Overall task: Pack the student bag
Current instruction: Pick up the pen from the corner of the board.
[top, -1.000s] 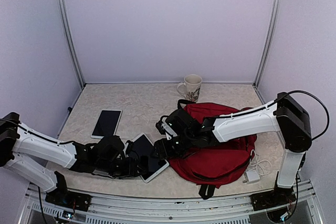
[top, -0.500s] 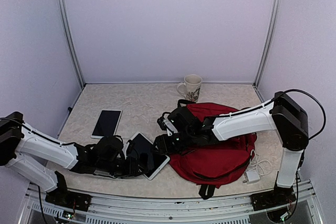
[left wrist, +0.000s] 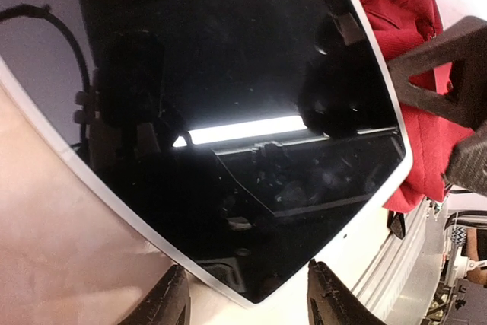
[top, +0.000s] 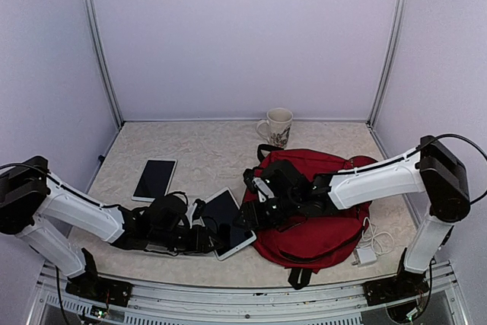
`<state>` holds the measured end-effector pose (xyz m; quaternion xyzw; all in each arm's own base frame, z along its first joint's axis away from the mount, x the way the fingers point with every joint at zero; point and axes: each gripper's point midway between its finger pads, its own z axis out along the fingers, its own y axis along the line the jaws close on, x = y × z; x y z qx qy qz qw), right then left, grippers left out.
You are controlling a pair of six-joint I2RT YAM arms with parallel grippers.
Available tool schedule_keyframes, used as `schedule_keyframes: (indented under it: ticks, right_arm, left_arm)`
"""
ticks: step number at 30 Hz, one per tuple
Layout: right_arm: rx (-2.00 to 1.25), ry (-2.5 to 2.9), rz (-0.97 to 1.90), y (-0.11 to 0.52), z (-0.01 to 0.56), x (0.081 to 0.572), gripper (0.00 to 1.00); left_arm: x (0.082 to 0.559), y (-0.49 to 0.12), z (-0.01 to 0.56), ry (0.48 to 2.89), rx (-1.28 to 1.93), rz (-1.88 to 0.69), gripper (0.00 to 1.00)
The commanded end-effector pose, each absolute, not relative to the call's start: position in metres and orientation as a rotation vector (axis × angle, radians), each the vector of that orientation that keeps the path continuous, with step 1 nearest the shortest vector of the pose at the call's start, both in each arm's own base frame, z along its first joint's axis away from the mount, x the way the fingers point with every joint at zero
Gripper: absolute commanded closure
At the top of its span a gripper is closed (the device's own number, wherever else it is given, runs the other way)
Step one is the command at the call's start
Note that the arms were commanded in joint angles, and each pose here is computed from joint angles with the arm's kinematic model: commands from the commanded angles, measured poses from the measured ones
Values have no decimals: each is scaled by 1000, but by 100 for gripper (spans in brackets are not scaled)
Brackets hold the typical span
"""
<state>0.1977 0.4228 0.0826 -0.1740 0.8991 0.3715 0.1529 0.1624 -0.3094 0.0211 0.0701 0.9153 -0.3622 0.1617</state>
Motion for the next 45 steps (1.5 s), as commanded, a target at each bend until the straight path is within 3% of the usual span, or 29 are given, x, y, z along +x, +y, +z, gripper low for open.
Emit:
schedule_keyframes:
  ticks: [1,10,13,15,19,25,30,32,38,45]
  right_arm:
    - [-661,2576,1309,441,106,137,41]
    - [-539,2697,951,399,78,154,41]
    - [-515,2708,930,395,74,156,55]
    - [-508,2717,923,394,72,156,57]
    - [-475,2731,932,392,65,155,55]
    - [-386,2741,1003,392,49,162,41]
    - [-379,2703,1051,404,53,170,36]
    - [-386,2667,1095,410,61,172,41]
    - [-394,2572,1192,419,91,177,81]
    - [-397,2514,1227,412,115,176,99]
  left_arm:
    - [148,-265,-50,2829,256,-663,48]
    - [150,-266,-62,2851,270,-615,49]
    - [150,-267,-64,2857,278,-610,49]
    - [150,-267,-65,2862,279,-608,49]
    - [149,-268,-65,2864,277,-606,50]
    - [150,-268,-65,2863,282,-603,50]
    - [150,-270,-66,2865,289,-604,50]
    - [150,-270,-66,2866,294,-604,50]
    - [151,-273,-63,2857,303,-613,50]
    - [159,-284,-36,2774,333,-659,48]
